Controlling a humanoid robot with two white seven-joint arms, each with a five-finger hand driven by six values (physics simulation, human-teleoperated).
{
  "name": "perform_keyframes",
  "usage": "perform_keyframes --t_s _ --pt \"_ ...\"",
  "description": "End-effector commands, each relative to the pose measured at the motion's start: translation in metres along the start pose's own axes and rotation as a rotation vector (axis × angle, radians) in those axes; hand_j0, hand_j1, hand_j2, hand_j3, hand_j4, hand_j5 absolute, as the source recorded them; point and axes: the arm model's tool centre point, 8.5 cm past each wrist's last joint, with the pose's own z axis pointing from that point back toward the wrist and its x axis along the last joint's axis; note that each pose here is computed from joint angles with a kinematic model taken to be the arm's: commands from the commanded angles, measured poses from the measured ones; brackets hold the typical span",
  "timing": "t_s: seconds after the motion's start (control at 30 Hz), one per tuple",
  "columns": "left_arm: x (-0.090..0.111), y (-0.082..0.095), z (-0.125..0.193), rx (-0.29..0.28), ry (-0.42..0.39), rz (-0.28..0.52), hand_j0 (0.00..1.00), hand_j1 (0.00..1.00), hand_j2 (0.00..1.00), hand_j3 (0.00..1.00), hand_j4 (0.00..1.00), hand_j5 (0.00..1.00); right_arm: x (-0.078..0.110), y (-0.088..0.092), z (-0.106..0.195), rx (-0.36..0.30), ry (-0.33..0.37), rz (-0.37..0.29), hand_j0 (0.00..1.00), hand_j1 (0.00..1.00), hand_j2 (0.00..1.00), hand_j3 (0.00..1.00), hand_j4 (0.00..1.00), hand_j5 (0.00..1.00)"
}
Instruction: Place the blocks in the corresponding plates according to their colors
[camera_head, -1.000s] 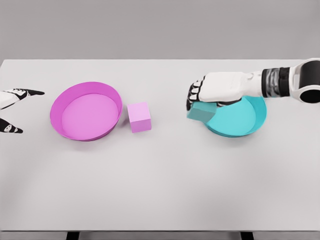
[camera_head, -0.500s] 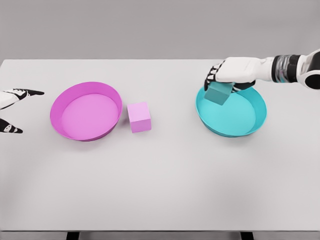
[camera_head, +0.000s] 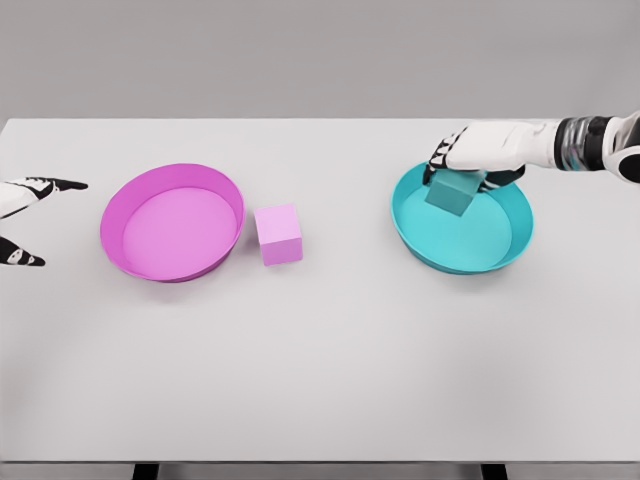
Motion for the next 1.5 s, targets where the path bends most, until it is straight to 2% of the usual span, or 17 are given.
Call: perform_keyframes --t_s 0.0,0.2,0.3,0.37,0.43,0.53,0.63,0.67,0.77,0.93,1.0,1.47 --pt "0.000 0.001 0.001 0.004 0.001 0.005 1.00 1.00 1.00 1.00 1.00 1.00 0.000 0.001 0.001 0.002 0.002 -0.003 1.00 1.00 1.00 1.00 1.00 1.00" --pt "0.000 0.001 0.001 0.004 0.002 0.004 1.00 1.00 1.00 1.00 1.00 1.00 -0.002 0.003 0.005 0.003 0.007 -0.005 1.00 1.00 1.00 1.00 1.00 1.00" --pt "0.000 0.001 0.001 0.004 0.002 0.004 1.00 1.00 1.00 1.00 1.00 1.00 -0.008 0.005 0.021 -0.008 0.033 -0.012 1.00 1.00 1.00 1.00 1.00 1.00" --pt "0.000 0.001 0.001 0.004 0.002 0.004 1.00 1.00 1.00 1.00 1.00 1.00 -0.013 0.004 0.039 -0.059 0.053 -0.026 1.00 1.00 1.00 1.00 1.00 1.00" --pt "0.000 0.001 0.001 0.004 0.001 0.005 1.00 1.00 1.00 1.00 1.00 1.00 -0.017 -0.002 0.057 -0.142 0.075 -0.024 1.00 1.00 1.00 1.00 1.00 1.00" --pt "0.000 0.002 0.000 0.006 0.000 0.004 1.00 1.00 1.00 1.00 1.00 1.00 -0.006 0.002 0.074 -0.193 0.059 -0.010 1.00 1.00 1.00 1.00 1.00 1.00" --pt "0.000 0.001 0.001 0.004 0.001 0.005 1.00 1.00 1.00 1.00 1.00 1.00 -0.005 0.002 0.106 -0.267 0.090 0.005 1.00 1.00 1.00 1.00 1.00 1.00" --pt "0.000 0.001 0.001 0.004 0.001 0.005 1.00 1.00 1.00 1.00 1.00 1.00 0.000 0.012 0.111 -0.260 0.085 -0.005 1.00 1.00 1.00 1.00 1.00 1.00" --pt "0.000 0.001 0.001 0.004 0.001 0.005 1.00 1.00 1.00 1.00 1.00 1.00 0.013 0.049 0.101 -0.201 0.053 -0.065 1.00 1.00 1.00 1.00 1.00 1.00" --pt "0.000 0.000 0.001 0.003 0.001 0.006 1.00 1.00 1.00 1.00 1.00 1.00 0.022 0.080 0.122 -0.133 0.066 -0.098 1.00 1.00 1.00 1.00 1.00 1.00" --pt "0.000 0.000 0.001 0.003 0.001 0.006 1.00 1.00 1.00 1.00 1.00 1.00 0.025 0.088 0.120 -0.112 0.059 -0.106 1.00 1.00 1.00 1.00 1.00 1.00" --pt "-0.001 0.001 0.001 0.003 0.002 0.005 1.00 1.00 1.00 1.00 1.00 1.00 0.025 0.092 0.120 -0.100 0.062 -0.106 1.00 1.00 1.00 1.00 1.00 1.00"
